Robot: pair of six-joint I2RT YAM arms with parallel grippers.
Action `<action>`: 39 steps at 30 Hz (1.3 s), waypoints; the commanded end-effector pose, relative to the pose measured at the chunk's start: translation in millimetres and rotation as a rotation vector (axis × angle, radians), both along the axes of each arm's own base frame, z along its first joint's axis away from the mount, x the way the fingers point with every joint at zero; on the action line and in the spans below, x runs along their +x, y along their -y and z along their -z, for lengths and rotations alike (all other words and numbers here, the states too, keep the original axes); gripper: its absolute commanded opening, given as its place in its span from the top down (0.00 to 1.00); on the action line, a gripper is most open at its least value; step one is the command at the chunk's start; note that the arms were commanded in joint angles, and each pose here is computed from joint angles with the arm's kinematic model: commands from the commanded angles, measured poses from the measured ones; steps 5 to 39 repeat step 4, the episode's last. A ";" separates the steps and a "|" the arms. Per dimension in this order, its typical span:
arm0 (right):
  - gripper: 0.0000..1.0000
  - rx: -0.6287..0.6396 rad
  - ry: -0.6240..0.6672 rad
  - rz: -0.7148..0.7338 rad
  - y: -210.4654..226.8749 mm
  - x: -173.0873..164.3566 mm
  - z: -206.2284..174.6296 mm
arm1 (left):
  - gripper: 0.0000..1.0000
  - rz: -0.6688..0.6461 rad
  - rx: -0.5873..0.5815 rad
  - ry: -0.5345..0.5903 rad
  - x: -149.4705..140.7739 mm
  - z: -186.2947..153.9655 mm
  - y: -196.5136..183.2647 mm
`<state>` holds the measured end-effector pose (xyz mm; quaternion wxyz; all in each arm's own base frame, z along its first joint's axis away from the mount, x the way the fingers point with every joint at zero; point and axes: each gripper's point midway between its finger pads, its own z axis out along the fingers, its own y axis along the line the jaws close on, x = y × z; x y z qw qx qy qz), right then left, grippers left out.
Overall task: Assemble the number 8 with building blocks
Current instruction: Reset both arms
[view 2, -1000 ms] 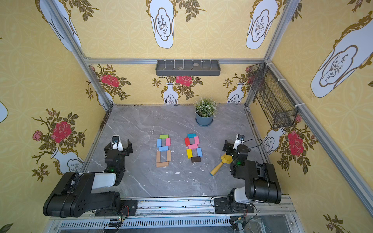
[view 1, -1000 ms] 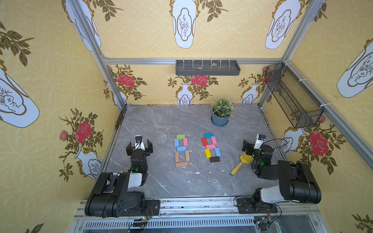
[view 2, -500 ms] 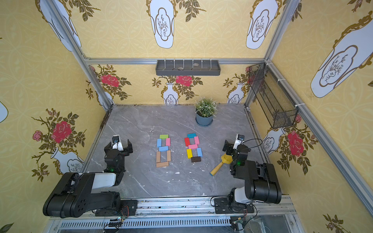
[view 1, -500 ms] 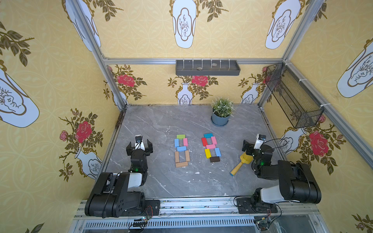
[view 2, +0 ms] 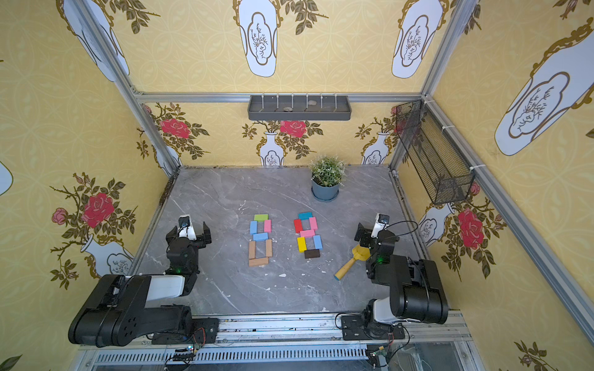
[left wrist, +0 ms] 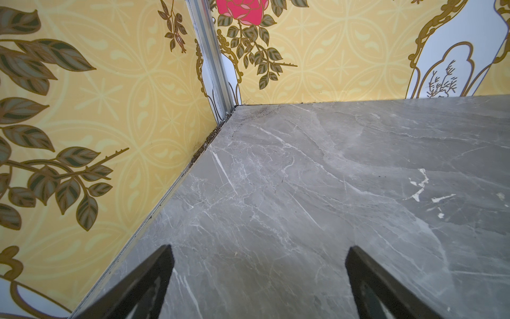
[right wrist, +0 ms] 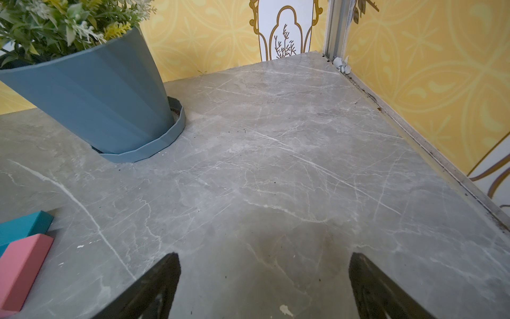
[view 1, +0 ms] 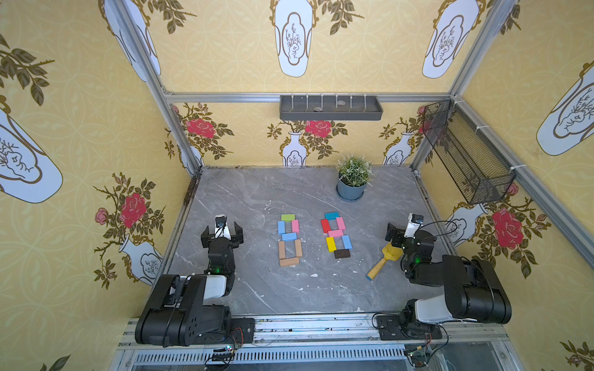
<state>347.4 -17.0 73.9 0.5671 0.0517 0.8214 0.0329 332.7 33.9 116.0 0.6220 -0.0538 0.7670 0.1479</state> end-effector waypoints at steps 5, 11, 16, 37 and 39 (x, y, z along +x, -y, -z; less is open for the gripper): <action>0.02 -0.001 0.054 -0.009 -1.5 3.6 -12.2 | 0.00 -0.003 -0.001 0.030 1.5 -7.3 -0.6; 0.02 -0.001 0.054 -0.009 -1.5 3.6 -12.2 | 0.00 -0.003 -0.001 0.030 1.5 -7.3 -0.6; 0.02 -0.001 0.054 -0.009 -1.5 3.6 -12.2 | 0.00 -0.003 -0.001 0.030 1.5 -7.3 -0.6; 0.02 -0.001 0.054 -0.009 -1.5 3.6 -12.2 | 0.00 -0.003 -0.001 0.030 1.5 -7.3 -0.6; 0.02 -0.001 0.054 -0.009 -1.5 3.6 -12.2 | 0.00 -0.003 -0.001 0.030 1.5 -7.3 -0.6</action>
